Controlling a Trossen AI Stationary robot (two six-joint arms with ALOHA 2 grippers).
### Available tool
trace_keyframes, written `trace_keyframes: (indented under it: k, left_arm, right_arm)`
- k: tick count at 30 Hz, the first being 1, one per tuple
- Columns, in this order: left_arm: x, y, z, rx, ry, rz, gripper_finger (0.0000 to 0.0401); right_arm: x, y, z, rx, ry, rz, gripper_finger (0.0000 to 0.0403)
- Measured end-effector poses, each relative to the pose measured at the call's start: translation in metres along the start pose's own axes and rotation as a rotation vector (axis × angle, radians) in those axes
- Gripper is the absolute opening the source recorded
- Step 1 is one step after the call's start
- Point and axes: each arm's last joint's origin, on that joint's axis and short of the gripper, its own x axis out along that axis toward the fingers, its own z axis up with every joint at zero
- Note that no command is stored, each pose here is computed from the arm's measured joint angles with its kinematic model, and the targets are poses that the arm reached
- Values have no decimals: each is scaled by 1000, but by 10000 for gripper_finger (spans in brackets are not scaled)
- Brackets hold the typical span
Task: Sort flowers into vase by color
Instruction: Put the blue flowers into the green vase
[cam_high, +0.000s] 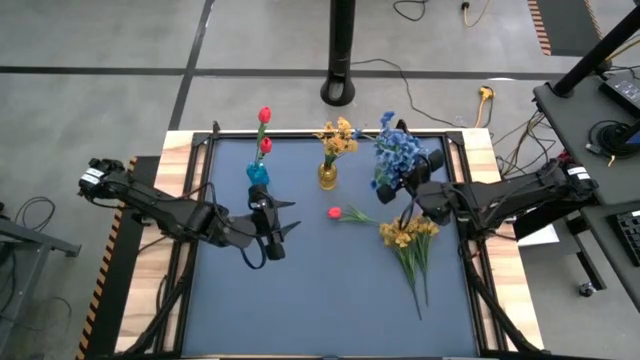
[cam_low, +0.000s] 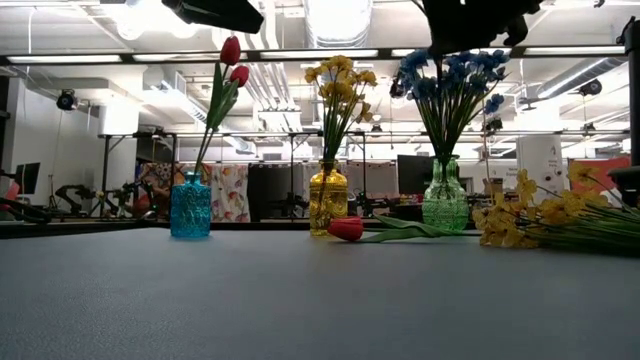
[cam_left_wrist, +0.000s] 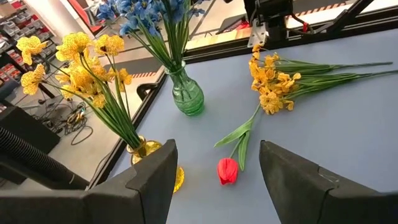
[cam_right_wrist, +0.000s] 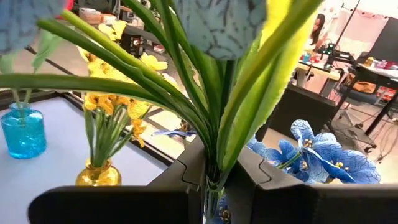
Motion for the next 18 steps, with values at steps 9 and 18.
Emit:
trace_keyframes:
  k: [9, 18]
  left_arm:
    - [0, 0, -2, 13, 14, 2, 210]
    - [0, 0, -2, 14, 15, 2, 210]
  right_arm:
    - [15, 1, -6, -40, 28, -52, 34]
    - [22, 6, -12, -39, 48, -61, 34]
